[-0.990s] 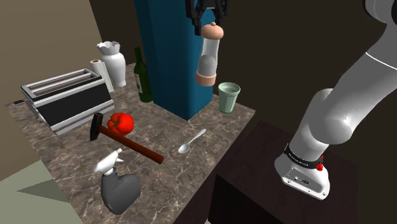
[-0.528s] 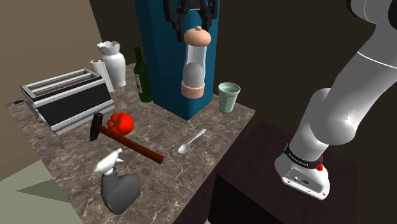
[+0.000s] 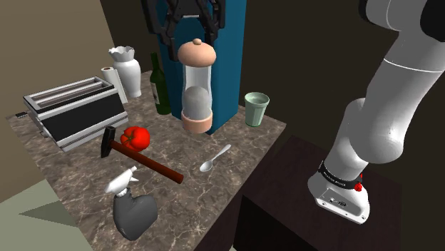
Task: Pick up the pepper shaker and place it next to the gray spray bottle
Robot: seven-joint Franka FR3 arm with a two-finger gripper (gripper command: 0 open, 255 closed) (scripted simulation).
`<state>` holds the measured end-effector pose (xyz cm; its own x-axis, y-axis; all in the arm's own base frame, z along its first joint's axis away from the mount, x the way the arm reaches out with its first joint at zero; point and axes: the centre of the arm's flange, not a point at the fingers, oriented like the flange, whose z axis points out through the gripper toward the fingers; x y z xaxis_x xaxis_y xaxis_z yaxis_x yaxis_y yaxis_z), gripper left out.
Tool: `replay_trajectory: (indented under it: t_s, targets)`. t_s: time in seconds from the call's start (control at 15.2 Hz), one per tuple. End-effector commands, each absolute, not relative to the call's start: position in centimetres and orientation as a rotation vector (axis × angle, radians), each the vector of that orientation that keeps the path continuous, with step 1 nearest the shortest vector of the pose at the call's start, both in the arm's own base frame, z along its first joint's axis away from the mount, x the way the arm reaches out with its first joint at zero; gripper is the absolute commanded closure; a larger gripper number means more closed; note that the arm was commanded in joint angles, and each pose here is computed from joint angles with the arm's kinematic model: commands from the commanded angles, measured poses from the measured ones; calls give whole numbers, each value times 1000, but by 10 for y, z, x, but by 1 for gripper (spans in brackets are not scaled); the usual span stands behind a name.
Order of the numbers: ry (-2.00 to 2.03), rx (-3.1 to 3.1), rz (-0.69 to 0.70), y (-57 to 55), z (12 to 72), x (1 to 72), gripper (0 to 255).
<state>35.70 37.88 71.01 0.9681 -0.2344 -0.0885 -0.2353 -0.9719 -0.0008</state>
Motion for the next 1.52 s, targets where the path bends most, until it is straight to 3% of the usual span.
replay_trajectory:
  t_s: [0.0,1.45]
  targets:
    - [375,-3104,138,403,711,349,255]
    - [375,-3104,138,430,606,342,255]
